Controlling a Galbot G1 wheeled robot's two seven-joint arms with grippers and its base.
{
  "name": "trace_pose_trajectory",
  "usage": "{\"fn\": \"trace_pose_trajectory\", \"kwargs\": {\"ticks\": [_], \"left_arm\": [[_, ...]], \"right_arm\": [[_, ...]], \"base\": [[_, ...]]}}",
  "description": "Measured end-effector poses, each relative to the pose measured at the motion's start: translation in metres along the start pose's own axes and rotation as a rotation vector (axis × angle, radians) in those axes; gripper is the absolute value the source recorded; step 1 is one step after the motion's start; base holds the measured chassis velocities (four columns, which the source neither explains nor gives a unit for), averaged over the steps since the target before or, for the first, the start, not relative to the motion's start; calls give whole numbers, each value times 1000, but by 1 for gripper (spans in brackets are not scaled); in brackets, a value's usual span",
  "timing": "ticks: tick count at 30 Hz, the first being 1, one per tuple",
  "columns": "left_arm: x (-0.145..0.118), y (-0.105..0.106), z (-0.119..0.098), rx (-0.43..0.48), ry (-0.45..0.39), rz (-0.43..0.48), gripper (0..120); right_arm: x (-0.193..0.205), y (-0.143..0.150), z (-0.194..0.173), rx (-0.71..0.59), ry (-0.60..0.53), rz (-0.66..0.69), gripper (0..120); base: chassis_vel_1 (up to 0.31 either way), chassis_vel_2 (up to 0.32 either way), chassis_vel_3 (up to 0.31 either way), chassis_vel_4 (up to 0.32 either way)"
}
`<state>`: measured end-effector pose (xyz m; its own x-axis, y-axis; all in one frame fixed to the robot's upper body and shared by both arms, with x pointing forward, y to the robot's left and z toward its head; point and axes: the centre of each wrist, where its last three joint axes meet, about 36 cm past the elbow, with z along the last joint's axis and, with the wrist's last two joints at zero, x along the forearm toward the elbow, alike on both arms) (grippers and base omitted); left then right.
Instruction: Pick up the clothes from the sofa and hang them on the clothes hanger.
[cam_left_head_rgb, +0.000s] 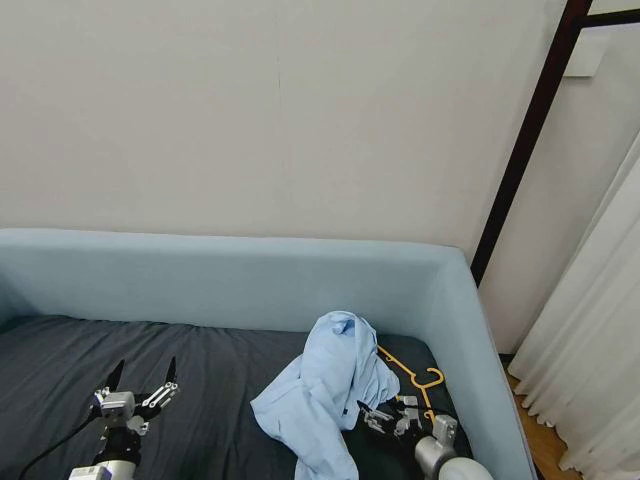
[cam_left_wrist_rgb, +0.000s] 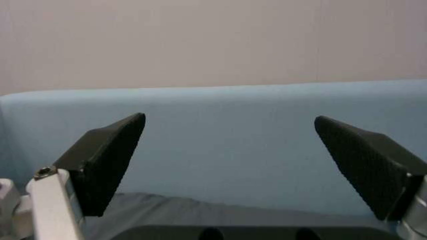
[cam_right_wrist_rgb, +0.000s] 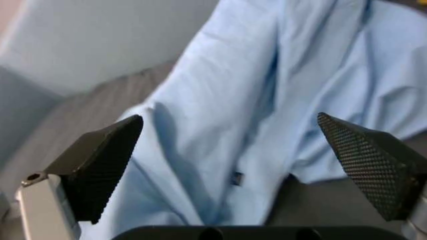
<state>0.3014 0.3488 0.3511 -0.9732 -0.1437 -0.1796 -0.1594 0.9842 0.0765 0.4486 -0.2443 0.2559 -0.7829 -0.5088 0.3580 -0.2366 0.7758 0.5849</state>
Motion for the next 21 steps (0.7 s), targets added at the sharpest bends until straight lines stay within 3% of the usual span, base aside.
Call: {"fn": "trace_pose_trajectory", "kwargs": {"ticks": [4,13,21], "left_arm": [[0,-1,0,-2,-2,-5,100],[-4,-2,4,0,-4,-20,100],[-7,-4,6,3,-5,-22,100]], "right_arm": [[-12,-4,3,-53,8,-52,100],[-29,-2,13,-141,166,109,100],[-39,5,23,-189,195,132,100]], "base": [[0,0,0,0],[0,0,0,0],[0,0,0,0]]}}
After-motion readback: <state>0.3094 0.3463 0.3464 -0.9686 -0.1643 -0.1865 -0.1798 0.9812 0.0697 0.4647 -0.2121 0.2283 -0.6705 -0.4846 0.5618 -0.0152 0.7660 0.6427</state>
